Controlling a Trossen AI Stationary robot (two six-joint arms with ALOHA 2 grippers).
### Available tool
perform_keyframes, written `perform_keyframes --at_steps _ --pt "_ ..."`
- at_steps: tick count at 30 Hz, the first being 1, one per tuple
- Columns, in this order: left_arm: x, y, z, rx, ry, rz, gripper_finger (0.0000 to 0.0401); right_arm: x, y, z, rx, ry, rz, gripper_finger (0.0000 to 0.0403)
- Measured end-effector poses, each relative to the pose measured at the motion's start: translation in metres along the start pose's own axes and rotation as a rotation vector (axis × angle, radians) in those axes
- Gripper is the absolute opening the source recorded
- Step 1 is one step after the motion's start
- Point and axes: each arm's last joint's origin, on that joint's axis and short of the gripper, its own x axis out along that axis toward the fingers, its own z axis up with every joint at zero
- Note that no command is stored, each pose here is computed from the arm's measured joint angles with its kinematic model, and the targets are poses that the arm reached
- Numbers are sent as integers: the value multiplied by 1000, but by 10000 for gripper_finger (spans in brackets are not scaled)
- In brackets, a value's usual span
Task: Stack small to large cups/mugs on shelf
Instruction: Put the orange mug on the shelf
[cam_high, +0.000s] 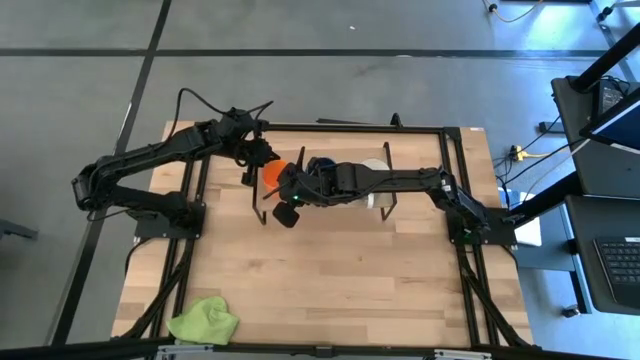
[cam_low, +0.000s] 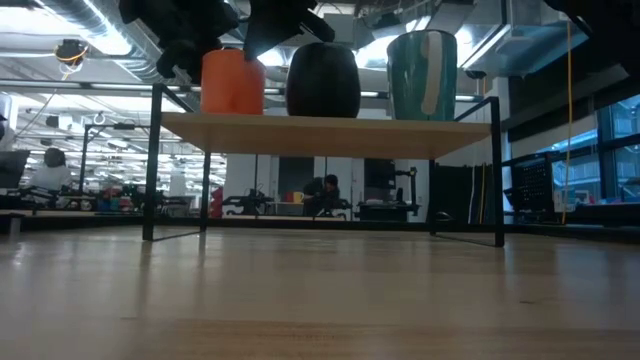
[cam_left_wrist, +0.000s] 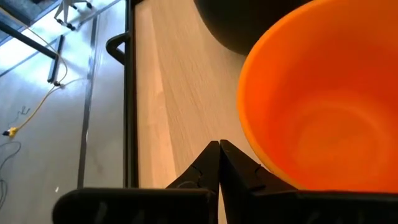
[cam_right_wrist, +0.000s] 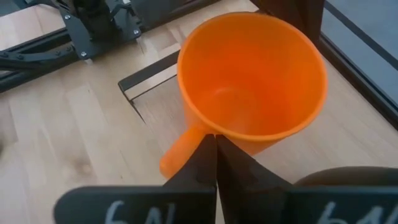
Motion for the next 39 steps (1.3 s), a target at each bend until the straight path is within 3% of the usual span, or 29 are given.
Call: perform_keyframes --at_steps 39 --pt "0 2 5 -6 -84 -16 4 -1 4 1 0 -10 52 0"
